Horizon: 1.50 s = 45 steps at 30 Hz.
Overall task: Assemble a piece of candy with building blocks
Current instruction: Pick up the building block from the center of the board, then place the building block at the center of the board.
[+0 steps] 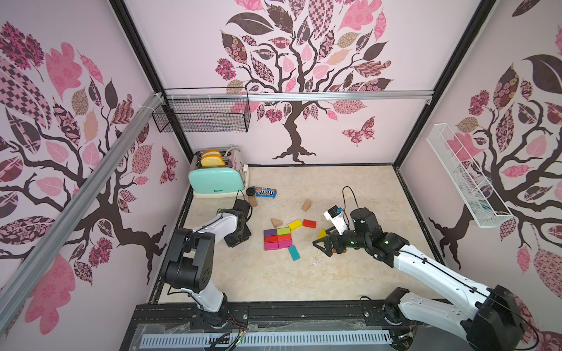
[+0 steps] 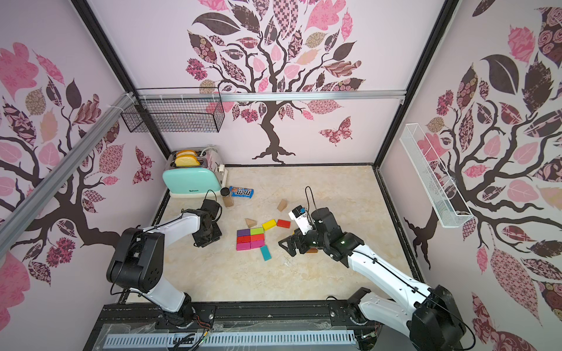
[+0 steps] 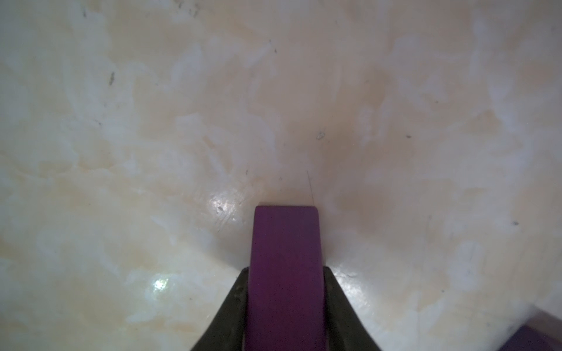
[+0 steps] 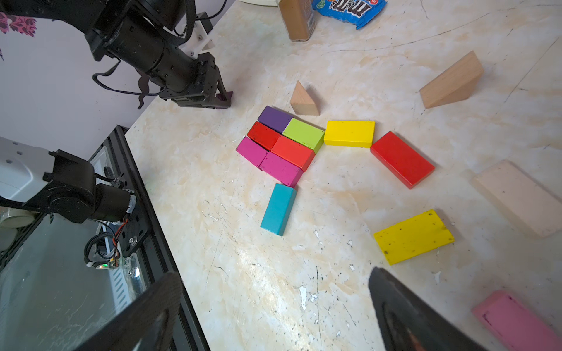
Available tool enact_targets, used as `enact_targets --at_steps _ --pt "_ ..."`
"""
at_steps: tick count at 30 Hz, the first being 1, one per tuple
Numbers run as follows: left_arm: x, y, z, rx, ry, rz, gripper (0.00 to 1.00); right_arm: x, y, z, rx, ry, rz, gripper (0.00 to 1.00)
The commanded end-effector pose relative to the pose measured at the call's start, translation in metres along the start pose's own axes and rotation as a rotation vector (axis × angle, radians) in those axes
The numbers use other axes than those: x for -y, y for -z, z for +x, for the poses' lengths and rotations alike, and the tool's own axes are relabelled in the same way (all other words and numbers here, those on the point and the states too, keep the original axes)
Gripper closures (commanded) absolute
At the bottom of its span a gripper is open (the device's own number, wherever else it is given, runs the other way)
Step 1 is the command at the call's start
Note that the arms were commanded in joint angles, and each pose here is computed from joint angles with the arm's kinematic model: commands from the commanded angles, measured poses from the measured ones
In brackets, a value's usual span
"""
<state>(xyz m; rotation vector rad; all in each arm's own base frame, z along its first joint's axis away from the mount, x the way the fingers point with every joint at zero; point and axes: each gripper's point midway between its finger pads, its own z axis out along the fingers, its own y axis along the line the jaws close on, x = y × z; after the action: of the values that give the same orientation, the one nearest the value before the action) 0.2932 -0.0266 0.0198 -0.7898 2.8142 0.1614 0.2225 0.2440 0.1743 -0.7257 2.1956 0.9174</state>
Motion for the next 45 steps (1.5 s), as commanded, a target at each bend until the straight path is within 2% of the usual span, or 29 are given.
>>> enact_targets --at_steps 1,6,10,15,20,23,28,35,45 --pt "0.000 0.008 -0.002 0.016 0.014 0.027 0.72 -0.006 0.008 -0.016 0.043 0.027 0.002 0.01" --pt "0.001 0.030 0.001 0.031 -0.046 0.086 0.74 -0.006 0.012 -0.016 0.031 0.018 0.015 0.01" --pt "0.016 0.053 0.023 -0.014 -0.159 0.191 0.74 -0.003 0.013 -0.015 0.020 0.000 0.037 0.01" --pt "0.054 0.082 0.089 -0.083 -0.402 0.302 0.76 0.014 0.015 -0.010 -0.010 -0.044 0.136 0.01" --pt "0.108 0.113 0.164 -0.168 -0.561 0.621 0.77 0.025 0.019 0.000 -0.028 -0.138 0.204 0.01" --pt "0.131 0.127 0.191 -0.196 -0.607 0.796 0.77 0.025 0.022 0.008 -0.027 -0.187 0.207 0.01" --pt "0.154 0.127 0.222 -0.271 -0.625 0.950 0.77 0.023 0.029 0.023 -0.030 -0.246 0.199 0.01" --pt "0.149 0.088 0.246 -0.349 -0.588 0.905 0.77 0.013 0.027 0.043 -0.030 -0.314 0.148 0.01" --pt "0.120 0.052 0.253 -0.366 -0.551 0.796 0.73 0.007 0.016 0.060 -0.068 -0.310 0.138 0.01"
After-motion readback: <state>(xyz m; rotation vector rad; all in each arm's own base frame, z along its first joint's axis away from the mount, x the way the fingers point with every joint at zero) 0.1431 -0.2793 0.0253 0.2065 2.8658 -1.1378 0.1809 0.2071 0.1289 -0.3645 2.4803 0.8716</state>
